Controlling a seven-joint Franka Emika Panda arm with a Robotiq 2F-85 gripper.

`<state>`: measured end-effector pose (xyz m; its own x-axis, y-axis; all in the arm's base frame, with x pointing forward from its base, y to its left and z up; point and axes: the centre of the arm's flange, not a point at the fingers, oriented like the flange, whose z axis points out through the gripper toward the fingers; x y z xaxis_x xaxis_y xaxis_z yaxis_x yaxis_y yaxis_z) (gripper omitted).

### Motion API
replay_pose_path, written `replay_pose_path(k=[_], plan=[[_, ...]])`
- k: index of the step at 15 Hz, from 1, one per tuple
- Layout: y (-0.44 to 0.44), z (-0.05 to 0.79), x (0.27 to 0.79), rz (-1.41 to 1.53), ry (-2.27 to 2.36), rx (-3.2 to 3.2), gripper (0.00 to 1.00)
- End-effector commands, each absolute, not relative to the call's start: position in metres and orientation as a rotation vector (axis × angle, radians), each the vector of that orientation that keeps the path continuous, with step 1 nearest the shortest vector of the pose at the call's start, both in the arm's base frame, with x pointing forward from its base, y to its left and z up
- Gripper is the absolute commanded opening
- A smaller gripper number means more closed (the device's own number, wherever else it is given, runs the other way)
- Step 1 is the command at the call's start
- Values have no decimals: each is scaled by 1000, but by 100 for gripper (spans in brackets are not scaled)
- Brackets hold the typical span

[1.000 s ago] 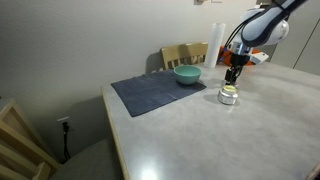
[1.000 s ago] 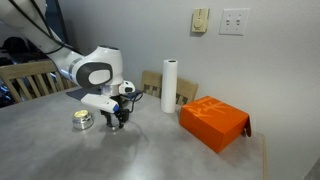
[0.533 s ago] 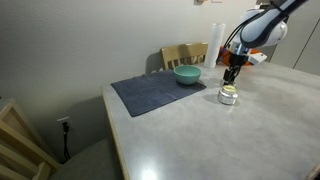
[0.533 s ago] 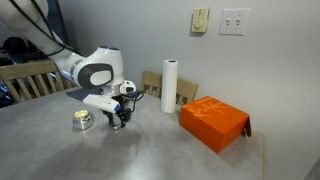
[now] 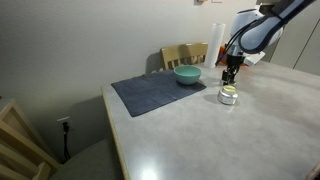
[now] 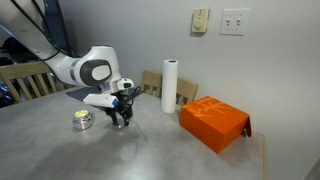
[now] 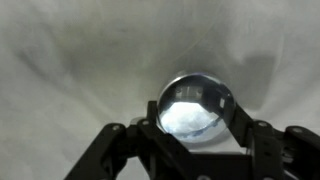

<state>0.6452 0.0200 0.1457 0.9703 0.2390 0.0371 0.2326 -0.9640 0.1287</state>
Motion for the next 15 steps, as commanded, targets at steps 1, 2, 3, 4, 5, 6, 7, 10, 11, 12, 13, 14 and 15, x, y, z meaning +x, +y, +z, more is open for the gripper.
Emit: replay_pose_path(k=[1,2,3,4,5,6,7,10,11,12,13,14,15], plan=[[9,140,657,95,335,2973,44],[6,144,659,107,336,2984,44],[2,148,660,121,331,2996,44],[-2,151,660,142,331,3011,44],[-6,154,660,166,327,3019,44],[-9,157,661,181,328,3032,44],[-13,160,662,200,328,3042,44],[-20,164,666,224,341,3075,44],[-21,166,668,222,345,3083,44],[-22,167,669,221,347,3090,44],[-23,167,670,214,346,3094,44],[-22,165,671,197,344,3098,44],[-22,163,671,172,337,3098,44]])
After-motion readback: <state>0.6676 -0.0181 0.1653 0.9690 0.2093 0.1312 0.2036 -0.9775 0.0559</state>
